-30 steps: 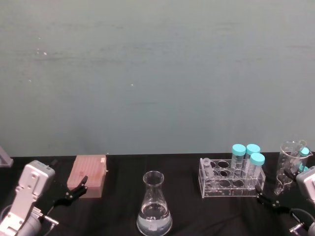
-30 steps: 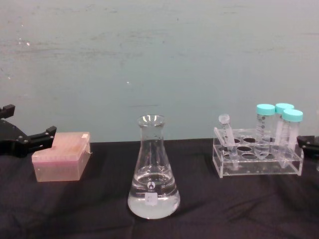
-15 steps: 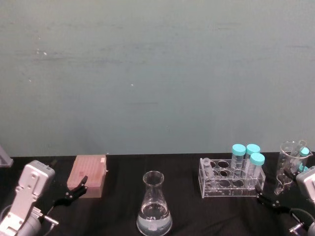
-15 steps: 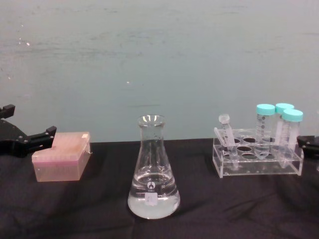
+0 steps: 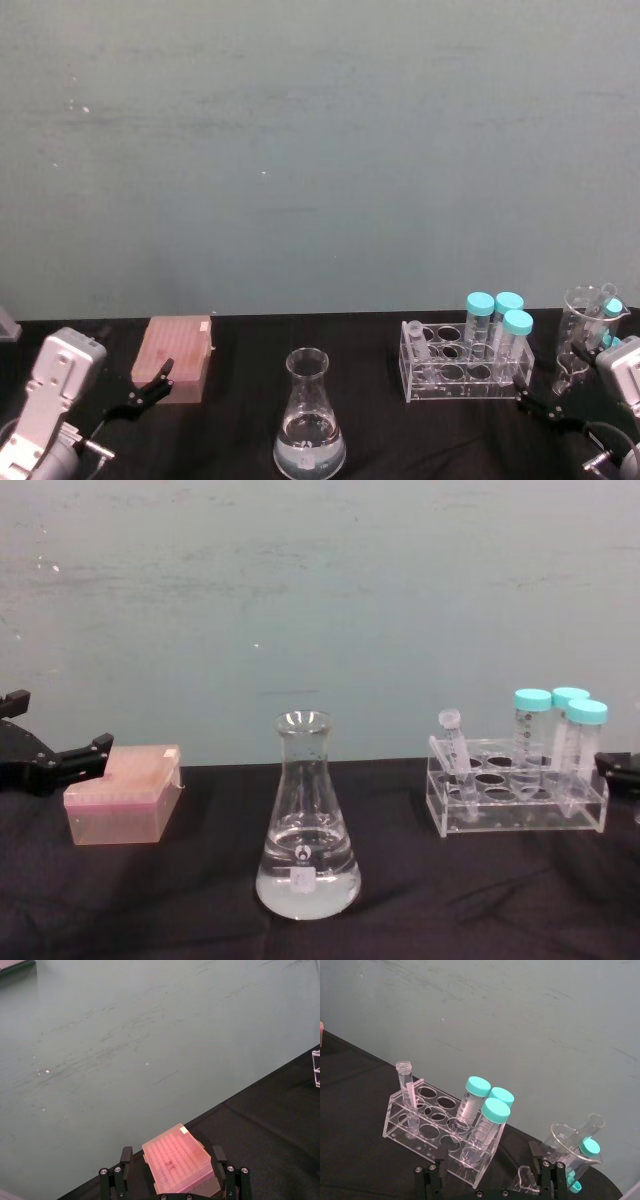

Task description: Pour the liquid from the test tube into the beaker using one hand.

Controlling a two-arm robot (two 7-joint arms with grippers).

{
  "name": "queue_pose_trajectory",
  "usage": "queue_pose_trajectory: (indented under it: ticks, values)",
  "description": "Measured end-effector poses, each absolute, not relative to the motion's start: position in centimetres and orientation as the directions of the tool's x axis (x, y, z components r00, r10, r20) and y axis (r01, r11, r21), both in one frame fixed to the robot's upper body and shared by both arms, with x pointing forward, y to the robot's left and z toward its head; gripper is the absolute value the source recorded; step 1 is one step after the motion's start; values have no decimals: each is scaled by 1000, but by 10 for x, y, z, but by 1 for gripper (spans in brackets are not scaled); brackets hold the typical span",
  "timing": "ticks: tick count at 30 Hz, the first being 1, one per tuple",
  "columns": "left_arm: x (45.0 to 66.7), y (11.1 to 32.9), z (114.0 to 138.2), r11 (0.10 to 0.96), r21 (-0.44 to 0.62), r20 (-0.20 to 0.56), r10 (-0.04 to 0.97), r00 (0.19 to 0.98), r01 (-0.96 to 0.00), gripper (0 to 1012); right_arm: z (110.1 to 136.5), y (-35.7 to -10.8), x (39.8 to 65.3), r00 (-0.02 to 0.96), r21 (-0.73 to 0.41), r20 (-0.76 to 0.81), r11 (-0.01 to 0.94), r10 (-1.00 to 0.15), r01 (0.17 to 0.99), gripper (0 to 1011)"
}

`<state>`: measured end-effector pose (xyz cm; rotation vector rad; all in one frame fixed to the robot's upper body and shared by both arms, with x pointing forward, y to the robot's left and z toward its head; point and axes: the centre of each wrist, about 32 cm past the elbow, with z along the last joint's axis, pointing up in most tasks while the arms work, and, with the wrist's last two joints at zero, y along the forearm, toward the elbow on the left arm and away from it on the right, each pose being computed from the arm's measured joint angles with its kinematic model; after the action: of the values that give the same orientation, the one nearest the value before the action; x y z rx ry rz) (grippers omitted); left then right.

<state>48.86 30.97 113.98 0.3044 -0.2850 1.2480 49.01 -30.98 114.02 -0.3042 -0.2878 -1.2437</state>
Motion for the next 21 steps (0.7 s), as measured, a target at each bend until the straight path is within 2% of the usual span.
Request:
queue_pose_trajectory:
  ticks: [10, 21]
  values:
    - [489, 310, 1140, 287, 70, 374, 880, 292, -955, 1000, 1151, -309, 506, 338, -40, 401, 352, -852, 935, 1000]
    - [489, 310, 1140, 287, 70, 374, 880, 292, -955, 1000, 1160, -297, 527, 440, -37, 419, 469, -795, 883, 1000]
